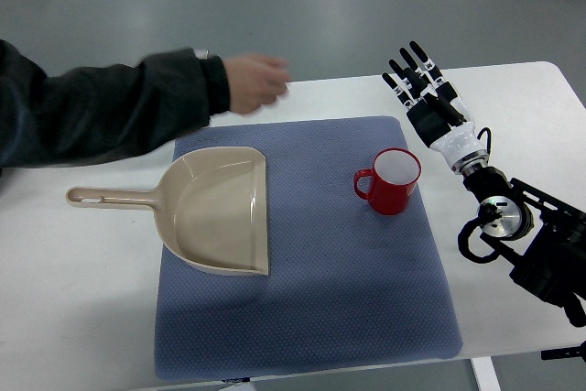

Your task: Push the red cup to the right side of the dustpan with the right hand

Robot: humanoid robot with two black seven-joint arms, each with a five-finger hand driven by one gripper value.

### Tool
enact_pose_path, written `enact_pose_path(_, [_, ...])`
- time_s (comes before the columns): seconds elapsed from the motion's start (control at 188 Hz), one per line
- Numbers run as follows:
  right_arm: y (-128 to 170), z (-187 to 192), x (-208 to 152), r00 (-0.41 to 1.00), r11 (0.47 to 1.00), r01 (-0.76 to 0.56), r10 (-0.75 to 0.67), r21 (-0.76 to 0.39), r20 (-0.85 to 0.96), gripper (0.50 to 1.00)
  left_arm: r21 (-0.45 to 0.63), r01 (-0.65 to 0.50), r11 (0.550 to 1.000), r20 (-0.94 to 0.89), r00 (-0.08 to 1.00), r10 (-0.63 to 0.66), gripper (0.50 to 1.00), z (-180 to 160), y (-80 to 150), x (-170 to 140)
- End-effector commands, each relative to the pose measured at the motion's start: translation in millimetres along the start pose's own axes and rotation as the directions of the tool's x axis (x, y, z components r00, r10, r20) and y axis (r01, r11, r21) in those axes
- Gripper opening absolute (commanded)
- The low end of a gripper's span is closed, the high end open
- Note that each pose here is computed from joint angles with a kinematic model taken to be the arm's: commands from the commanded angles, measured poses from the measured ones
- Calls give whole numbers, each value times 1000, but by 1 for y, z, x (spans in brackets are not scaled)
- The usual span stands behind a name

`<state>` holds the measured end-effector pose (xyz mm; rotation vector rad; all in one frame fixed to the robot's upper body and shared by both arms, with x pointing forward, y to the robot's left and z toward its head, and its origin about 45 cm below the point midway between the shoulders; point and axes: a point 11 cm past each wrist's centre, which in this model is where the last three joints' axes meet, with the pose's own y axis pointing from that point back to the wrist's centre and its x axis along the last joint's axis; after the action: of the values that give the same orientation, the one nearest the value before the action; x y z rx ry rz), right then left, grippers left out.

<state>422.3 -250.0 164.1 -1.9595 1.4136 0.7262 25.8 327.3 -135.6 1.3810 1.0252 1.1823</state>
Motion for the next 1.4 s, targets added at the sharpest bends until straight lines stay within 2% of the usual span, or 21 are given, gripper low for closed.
enact_pose_path(0.0, [0,0,0,1000,1000,2,-2,-3,-3,934,0,1,1000,0,1000,-1,1000,0,0,0])
enact_pose_path(0.186, [0,-2,-2,999,999,30,-30,-24,-31,934,0,1,1000,-1,1000,-1,1000,0,0,0])
enact_pose_path(0.43, [8,-14,-6,967,976,172,-193,-137,-164,934,0,-2,1000,-2,1000,2,1000,0,0,1])
enact_pose_path(0.637, [23,-63,18,903,967,145,-216,-211,-371,934,0,-1,1000,-2,1000,1,1000,0,0,0])
enact_pose_path(0.749, [35,-92,32,823,954,113,-246,-277,-511,934,0,3,1000,-1,1000,-3,1000,0,0,-1])
enact_pose_path(0.882, [47,-108,39,741,941,113,-294,-321,-604,934,0,3,1000,-1,1000,-3,1000,0,0,-1])
enact_pose_path(1.046, [58,-95,45,699,913,91,-343,-398,-628,934,0,7,1000,-1,1000,-7,1000,0,0,-2])
enact_pose_path(1.397, [70,-67,50,711,890,85,-369,-447,-599,934,0,7,1000,-1,1000,-7,1000,0,0,-2])
